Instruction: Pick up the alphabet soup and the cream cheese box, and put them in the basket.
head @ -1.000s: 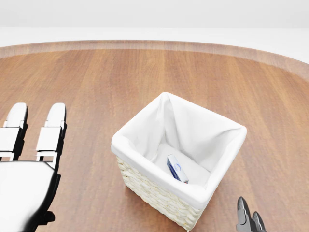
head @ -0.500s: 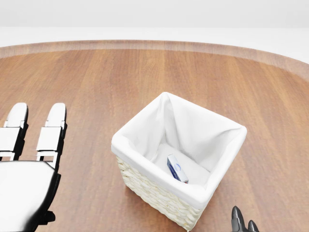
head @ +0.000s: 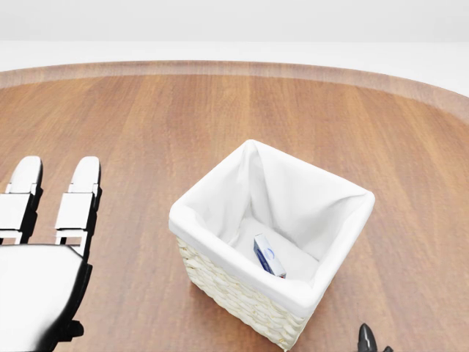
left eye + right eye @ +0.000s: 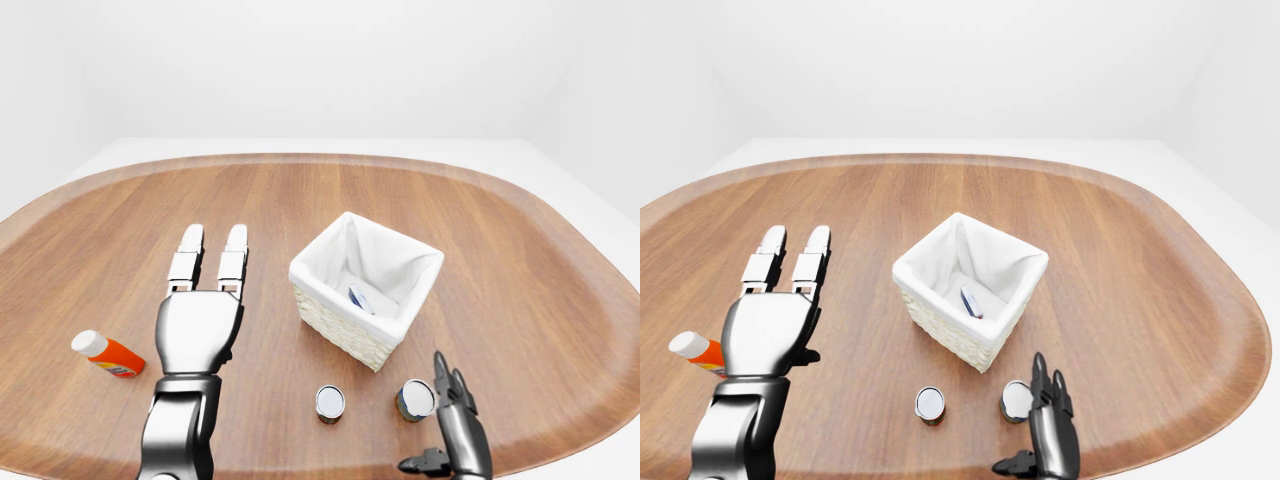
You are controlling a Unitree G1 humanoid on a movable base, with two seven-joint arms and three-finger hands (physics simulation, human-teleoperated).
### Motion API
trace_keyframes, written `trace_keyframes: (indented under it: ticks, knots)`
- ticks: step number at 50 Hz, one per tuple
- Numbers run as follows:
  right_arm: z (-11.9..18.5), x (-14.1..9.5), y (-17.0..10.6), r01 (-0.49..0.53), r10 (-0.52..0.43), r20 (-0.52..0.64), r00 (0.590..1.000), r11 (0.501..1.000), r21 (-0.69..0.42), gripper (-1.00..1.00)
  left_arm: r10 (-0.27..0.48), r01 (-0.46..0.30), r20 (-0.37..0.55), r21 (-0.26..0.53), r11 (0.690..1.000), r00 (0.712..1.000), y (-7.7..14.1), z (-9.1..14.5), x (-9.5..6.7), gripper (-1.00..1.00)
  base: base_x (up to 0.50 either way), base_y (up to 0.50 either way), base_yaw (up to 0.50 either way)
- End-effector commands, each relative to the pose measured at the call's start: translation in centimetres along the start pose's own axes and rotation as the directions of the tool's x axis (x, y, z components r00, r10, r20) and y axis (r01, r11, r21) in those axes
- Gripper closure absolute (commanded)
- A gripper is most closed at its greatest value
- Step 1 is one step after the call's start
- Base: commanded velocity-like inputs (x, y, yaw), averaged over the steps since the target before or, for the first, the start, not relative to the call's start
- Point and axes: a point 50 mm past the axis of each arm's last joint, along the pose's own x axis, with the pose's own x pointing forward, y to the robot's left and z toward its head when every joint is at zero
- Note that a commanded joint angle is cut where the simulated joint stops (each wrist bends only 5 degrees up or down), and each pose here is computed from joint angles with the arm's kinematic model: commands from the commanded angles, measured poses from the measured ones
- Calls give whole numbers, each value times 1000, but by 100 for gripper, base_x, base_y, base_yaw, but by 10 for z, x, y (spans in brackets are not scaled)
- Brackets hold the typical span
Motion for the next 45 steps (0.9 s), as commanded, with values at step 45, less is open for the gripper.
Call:
trace_keyframes:
  ticks: [45]
  knots:
    - [-11,38,-3,28,-14,-109,994,990,135,-100,-3,3,-1,4,1000,1000,1,0,0,-100,0,0,0]
